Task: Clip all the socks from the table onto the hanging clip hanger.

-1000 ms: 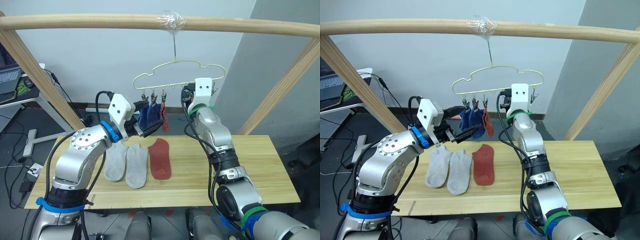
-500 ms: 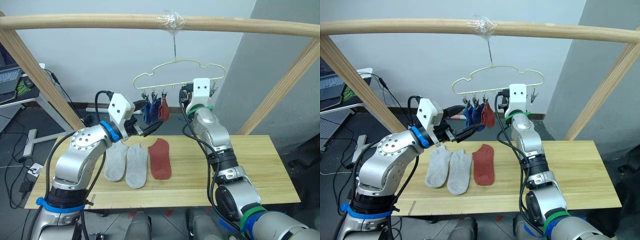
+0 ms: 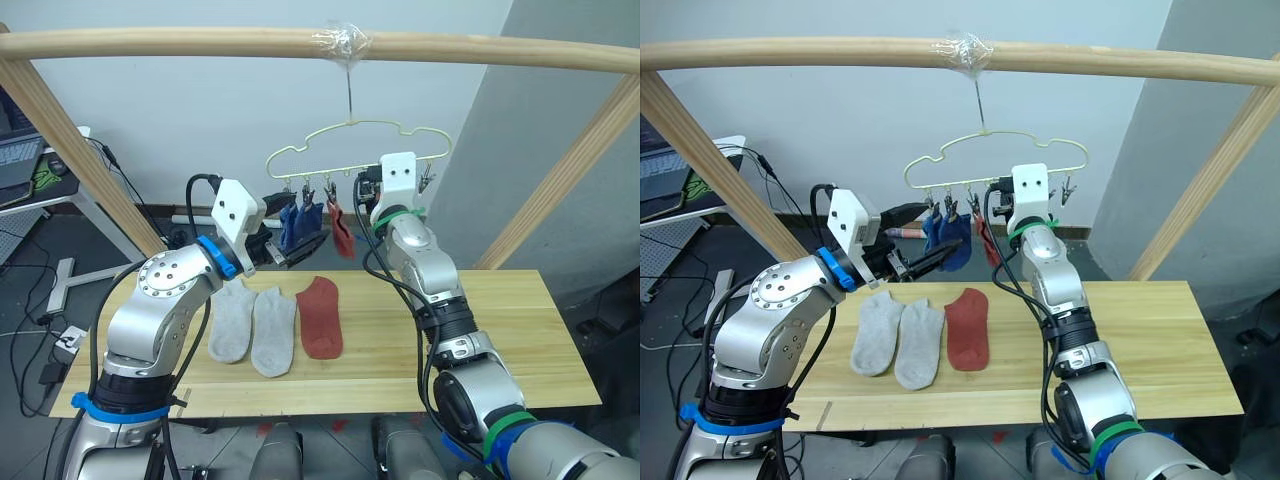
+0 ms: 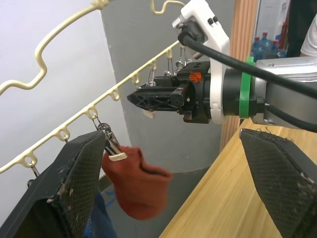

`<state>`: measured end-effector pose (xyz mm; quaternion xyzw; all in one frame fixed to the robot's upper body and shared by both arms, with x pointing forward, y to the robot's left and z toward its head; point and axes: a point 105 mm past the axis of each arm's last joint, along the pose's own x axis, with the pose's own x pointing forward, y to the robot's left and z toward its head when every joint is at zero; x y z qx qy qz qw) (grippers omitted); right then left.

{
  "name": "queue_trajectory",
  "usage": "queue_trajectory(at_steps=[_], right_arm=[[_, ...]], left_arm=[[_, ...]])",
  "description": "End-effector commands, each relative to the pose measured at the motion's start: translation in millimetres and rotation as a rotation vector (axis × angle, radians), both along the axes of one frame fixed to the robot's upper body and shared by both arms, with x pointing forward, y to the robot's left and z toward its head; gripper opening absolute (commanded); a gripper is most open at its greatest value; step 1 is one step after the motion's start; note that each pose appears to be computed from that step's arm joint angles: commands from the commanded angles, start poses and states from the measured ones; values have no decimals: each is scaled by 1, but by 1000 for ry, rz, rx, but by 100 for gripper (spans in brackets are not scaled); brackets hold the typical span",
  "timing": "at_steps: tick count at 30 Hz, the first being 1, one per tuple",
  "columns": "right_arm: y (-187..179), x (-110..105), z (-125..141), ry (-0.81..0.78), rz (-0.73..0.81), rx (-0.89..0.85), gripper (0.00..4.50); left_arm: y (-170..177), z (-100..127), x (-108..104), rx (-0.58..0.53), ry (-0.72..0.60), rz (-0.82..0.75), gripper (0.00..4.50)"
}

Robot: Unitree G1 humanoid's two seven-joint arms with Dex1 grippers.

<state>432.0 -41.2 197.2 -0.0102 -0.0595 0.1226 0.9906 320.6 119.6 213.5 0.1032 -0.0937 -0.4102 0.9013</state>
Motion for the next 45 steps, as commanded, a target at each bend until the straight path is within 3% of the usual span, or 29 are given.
queue_trajectory(at_steps=[1,34,37,40,45], right_arm=[[4,-3,20,-78,11,-2,159],[-11,1,11,-45,-70,26,159],[-11,1,11,-46,-67,29,70],[-11,1,11,-44,-64,27,12],[-11,0,9,-43,-51,24,3]], left_arm=[[-2,19,-5,-26,-75,-13,450],[-4,19,-9,-33,-74,-15,450],[-3,20,-8,-37,-77,-11,450],[-2,22,-8,-47,-83,-3,450],[-2,19,-8,-50,-79,7,450]])
